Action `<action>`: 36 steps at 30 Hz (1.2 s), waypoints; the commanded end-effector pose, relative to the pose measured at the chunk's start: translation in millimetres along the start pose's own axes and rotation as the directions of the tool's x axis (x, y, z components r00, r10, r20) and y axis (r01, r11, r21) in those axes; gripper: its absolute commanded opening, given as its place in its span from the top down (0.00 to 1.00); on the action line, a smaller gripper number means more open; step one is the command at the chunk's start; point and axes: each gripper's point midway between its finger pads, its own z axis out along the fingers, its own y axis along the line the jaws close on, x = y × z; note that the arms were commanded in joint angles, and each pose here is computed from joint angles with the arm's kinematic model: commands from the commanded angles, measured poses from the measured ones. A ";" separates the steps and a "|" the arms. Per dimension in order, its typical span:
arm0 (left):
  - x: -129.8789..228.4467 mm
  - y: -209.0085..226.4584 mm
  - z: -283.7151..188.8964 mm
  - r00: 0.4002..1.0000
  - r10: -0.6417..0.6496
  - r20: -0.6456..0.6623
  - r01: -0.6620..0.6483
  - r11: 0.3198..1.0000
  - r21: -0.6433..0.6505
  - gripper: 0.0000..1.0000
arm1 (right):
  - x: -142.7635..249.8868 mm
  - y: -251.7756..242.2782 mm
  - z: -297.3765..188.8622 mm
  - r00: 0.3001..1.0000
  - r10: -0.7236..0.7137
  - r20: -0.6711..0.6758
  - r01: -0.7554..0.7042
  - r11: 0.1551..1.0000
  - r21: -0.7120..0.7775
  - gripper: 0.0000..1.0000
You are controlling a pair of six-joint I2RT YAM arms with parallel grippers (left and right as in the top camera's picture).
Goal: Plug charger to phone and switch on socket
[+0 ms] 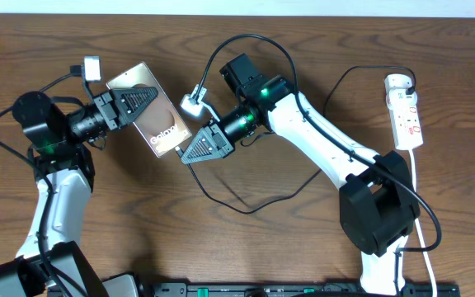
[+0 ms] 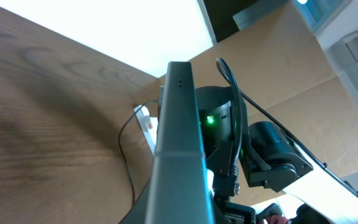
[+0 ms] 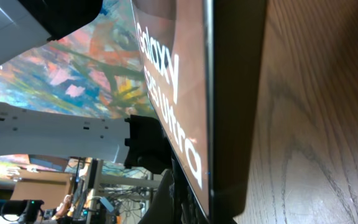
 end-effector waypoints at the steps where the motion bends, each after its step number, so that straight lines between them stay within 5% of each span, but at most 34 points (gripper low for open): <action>1: 28.1 -20.2 9.8 0.988 0.033 -0.150 -0.018 0.995 0.099 0.93 | -14.0 9.9 -12.6 0.998 -0.034 0.045 0.036 0.998 -0.051 0.99; 36: 23.5 -17.2 10.8 0.992 0.018 -0.125 -0.008 0.997 0.080 0.93 | -17.6 6.5 -19.3 0.997 -0.044 0.062 0.047 0.998 -0.042 0.99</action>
